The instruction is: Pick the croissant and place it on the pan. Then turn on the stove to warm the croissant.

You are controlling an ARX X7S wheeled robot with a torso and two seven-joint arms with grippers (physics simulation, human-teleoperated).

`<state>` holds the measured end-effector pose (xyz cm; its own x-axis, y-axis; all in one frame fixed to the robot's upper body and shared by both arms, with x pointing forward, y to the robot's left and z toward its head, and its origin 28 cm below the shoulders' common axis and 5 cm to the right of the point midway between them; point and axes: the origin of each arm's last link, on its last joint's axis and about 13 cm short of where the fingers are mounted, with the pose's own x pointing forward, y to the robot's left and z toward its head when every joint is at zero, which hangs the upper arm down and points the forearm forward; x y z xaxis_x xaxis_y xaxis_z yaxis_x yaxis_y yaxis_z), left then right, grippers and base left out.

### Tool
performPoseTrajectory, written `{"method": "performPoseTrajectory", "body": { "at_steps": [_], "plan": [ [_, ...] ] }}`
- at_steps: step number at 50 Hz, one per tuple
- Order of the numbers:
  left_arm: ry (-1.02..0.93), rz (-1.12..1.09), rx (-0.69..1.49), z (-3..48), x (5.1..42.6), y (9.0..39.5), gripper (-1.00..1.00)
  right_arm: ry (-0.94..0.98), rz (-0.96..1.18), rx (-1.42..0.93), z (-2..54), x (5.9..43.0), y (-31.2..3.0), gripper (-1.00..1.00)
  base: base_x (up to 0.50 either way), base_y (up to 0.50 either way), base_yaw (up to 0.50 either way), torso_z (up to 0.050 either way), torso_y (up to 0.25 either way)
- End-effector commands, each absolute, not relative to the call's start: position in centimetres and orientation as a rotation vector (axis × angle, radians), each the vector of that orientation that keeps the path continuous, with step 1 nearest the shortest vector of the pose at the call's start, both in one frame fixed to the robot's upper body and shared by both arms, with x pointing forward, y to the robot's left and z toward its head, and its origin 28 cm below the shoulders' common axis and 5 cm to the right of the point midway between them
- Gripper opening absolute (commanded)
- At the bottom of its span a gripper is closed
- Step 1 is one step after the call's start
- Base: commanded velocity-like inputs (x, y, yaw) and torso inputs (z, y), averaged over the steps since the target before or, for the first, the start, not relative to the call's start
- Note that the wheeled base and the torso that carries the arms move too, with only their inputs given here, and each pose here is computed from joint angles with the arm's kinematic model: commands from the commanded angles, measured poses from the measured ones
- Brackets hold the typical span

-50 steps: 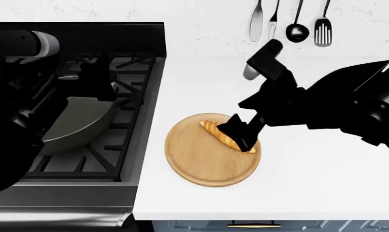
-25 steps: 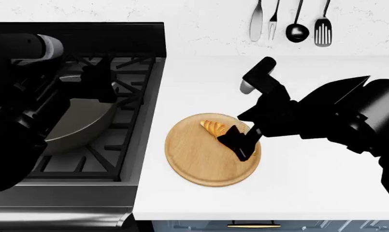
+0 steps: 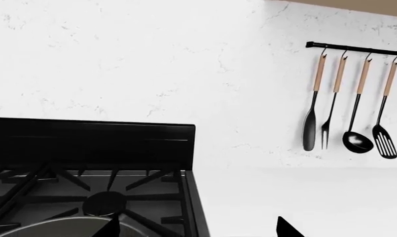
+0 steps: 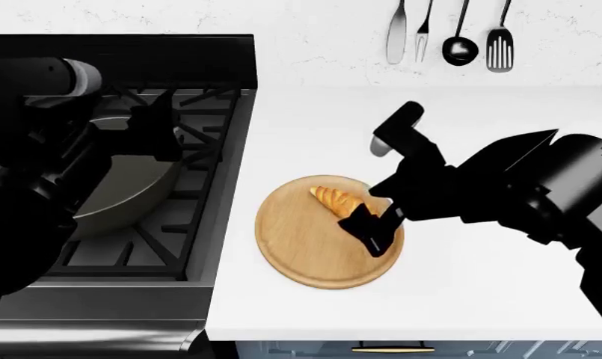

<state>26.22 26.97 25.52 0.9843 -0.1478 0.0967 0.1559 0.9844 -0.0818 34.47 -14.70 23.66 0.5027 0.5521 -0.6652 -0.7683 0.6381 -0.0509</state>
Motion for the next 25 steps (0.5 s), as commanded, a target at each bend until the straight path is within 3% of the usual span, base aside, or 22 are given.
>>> {"method": "performPoseTrajectory", "body": {
  "at_steps": [1,25],
  "plan": [
    [-0.088,-0.149,-0.093,25.4,26.27,27.05,1.0,0.67,0.818,-0.366,23.23,34.61,-14.7,1.0,0.0,0.0,0.0,0.0,0.0],
    [-0.081,-0.143,-0.098,25.12,26.46,27.15,1.0,0.678,0.82,-0.383,22.84,34.8,-14.73,1.0,0.0,0.0,0.0,0.0,0.0]
  ]
}}
